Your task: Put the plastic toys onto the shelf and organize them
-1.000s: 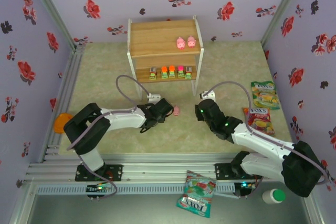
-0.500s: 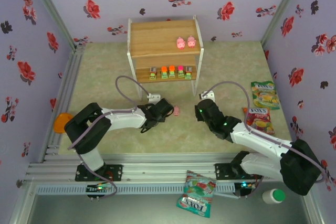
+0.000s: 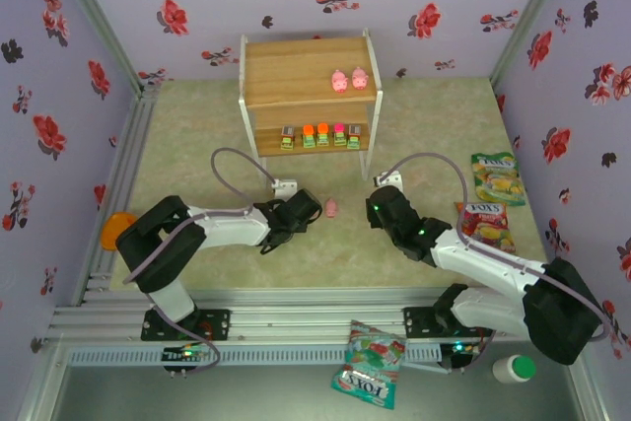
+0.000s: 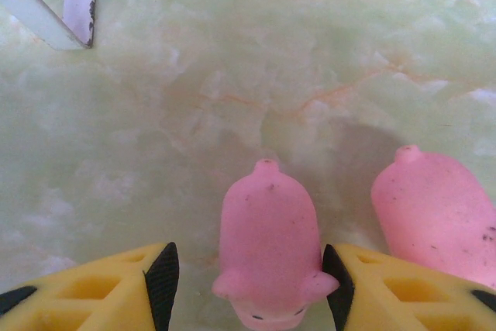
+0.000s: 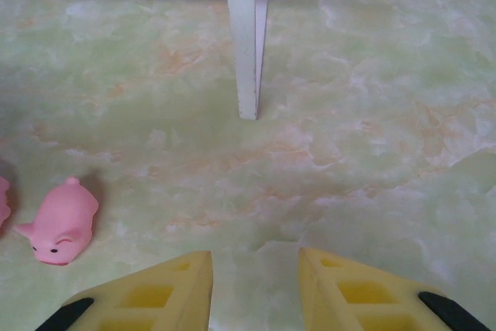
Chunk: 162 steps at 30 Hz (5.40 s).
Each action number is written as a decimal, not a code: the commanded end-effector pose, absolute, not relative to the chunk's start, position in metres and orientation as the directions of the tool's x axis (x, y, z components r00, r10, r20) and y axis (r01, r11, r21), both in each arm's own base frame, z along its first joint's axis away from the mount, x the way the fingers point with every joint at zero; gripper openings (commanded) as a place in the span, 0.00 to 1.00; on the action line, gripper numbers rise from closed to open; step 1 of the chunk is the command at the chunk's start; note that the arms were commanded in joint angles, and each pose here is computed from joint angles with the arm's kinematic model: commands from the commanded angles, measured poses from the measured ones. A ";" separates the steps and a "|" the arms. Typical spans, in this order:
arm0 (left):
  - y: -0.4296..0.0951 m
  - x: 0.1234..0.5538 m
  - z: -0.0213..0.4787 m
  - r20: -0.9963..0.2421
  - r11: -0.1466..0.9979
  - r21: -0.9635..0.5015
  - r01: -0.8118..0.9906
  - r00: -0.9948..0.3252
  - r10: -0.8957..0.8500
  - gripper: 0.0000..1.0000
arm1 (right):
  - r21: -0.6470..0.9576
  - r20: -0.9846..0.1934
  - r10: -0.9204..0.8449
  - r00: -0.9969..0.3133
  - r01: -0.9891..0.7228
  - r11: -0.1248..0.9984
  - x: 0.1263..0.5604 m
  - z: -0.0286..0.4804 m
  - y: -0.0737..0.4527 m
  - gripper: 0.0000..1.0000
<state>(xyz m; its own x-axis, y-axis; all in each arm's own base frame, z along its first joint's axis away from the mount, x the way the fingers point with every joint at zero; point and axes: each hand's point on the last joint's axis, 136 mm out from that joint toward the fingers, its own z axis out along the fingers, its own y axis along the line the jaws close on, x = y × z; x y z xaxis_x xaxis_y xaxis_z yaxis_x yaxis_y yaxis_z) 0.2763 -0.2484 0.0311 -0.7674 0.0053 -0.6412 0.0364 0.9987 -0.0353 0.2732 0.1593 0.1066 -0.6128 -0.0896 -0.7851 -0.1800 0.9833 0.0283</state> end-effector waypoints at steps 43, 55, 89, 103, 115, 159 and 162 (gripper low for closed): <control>-0.247 0.278 0.037 -0.655 0.999 -0.013 0.029 -0.756 0.014 0.30 | 0.035 -0.800 -0.065 -0.596 -0.154 0.987 0.279 0.112 0.156 0.35; -0.247 0.278 0.107 -0.734 0.998 0.002 0.068 -0.678 0.048 0.30 | 0.031 -0.799 -0.067 -0.598 -0.153 0.988 0.280 0.111 0.156 0.34; -0.284 0.295 0.326 -0.854 0.975 -0.058 0.212 -0.517 0.062 0.32 | 0.051 -0.798 -0.059 -0.600 -0.165 0.985 0.279 0.112 0.160 0.34; -0.316 0.322 0.383 -0.894 0.967 -0.067 0.244 -0.445 0.050 0.33 | 0.055 -0.804 -0.051 -0.592 -0.160 0.986 0.278 0.116 0.157 0.34; -0.318 0.353 0.401 -0.909 0.974 -0.088 0.208 -0.418 0.008 0.34 | 0.059 -0.811 -0.046 -0.583 -0.160 0.985 0.276 0.121 0.156 0.34; -0.328 0.415 0.383 -0.883 0.969 -0.174 0.174 -0.464 -0.076 0.35 | 0.048 -0.816 -0.052 -0.576 -0.156 0.987 0.277 0.122 0.153 0.34; -0.330 0.415 0.383 -0.880 0.967 -0.182 0.177 -0.467 -0.080 0.35 | 0.045 -0.815 -0.054 -0.576 -0.156 0.987 0.277 0.122 0.153 0.34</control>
